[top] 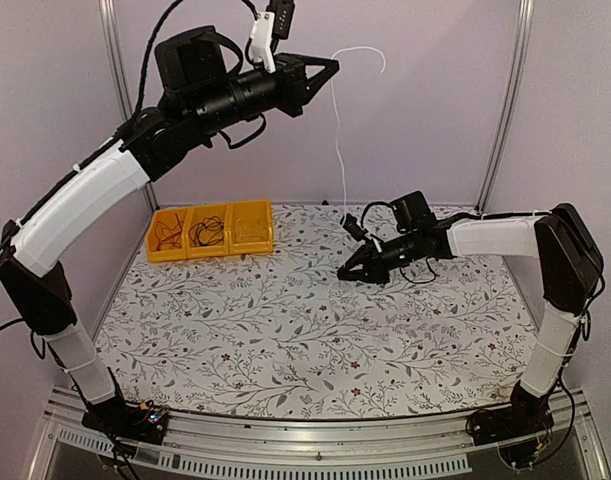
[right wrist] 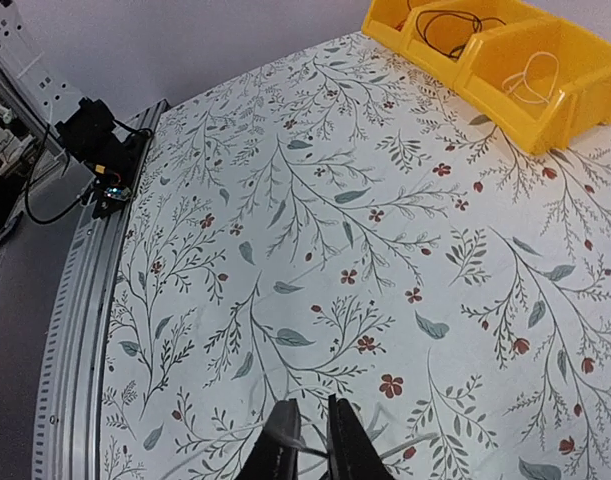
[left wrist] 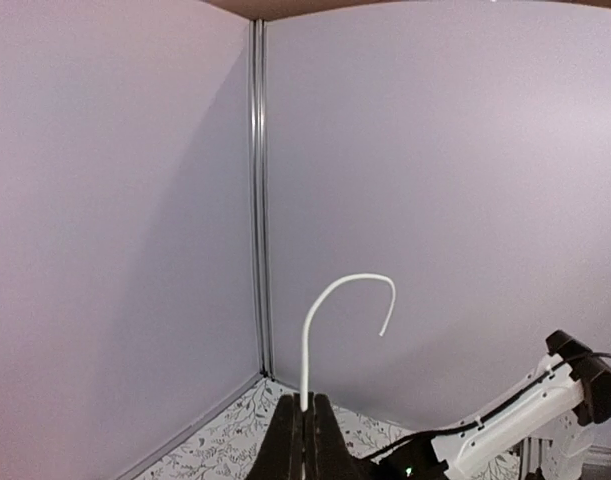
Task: Untangle the cables
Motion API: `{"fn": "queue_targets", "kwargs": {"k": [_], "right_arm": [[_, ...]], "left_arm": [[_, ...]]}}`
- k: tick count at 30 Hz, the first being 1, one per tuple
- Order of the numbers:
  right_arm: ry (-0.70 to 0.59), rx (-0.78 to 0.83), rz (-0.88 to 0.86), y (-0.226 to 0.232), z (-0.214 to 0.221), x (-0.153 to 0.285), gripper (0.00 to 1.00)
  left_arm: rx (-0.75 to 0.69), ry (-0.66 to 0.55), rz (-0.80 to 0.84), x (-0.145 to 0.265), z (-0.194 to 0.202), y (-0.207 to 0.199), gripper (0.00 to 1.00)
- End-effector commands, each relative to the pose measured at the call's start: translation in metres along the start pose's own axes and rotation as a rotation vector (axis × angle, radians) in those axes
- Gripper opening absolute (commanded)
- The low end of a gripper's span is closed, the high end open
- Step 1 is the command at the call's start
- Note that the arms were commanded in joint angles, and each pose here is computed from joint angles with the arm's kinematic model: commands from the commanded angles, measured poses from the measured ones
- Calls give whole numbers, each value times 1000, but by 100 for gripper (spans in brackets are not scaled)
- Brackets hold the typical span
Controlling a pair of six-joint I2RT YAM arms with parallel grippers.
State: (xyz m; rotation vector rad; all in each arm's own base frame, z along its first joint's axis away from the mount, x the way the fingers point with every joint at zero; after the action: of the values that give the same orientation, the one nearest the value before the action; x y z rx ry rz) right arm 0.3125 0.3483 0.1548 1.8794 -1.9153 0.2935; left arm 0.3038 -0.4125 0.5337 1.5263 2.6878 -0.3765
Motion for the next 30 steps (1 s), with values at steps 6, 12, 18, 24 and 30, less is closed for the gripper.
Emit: {"fn": "queue_targets", "kwargs": {"k": [6,12,18,24,30], "right_arm": [[98,-240,169,-53,68,9,14],[135,-279,239,-64,84,12,9],[129,-252,252,-63,72,19,15],[100,-108,267,-52,26,45,36],[134,9,312,-41,-3,73,50]], "left_arm": [[-112,-308,-51,38,-115,-18,0],[-128,-349,-106,46,-127,-12,0],[-136,-280,-219,41,-103,14,0],[-74,-202,-351,42,-66,53,0],[-9,-161,-440,53,-32,91,0]]}}
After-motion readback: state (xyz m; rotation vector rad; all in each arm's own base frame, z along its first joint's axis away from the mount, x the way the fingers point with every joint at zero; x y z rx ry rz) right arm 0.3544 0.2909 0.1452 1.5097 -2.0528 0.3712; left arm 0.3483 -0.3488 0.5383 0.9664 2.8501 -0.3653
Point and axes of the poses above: each gripper's point midway between its finger pads, its own x axis back along the fingers, its own y axis along the line the jaws close on, z = x × y, the point moved 1 cm from there along x, back along the fingers, and after that the axes turned 9 degrees about x, right-handed, at the moved point
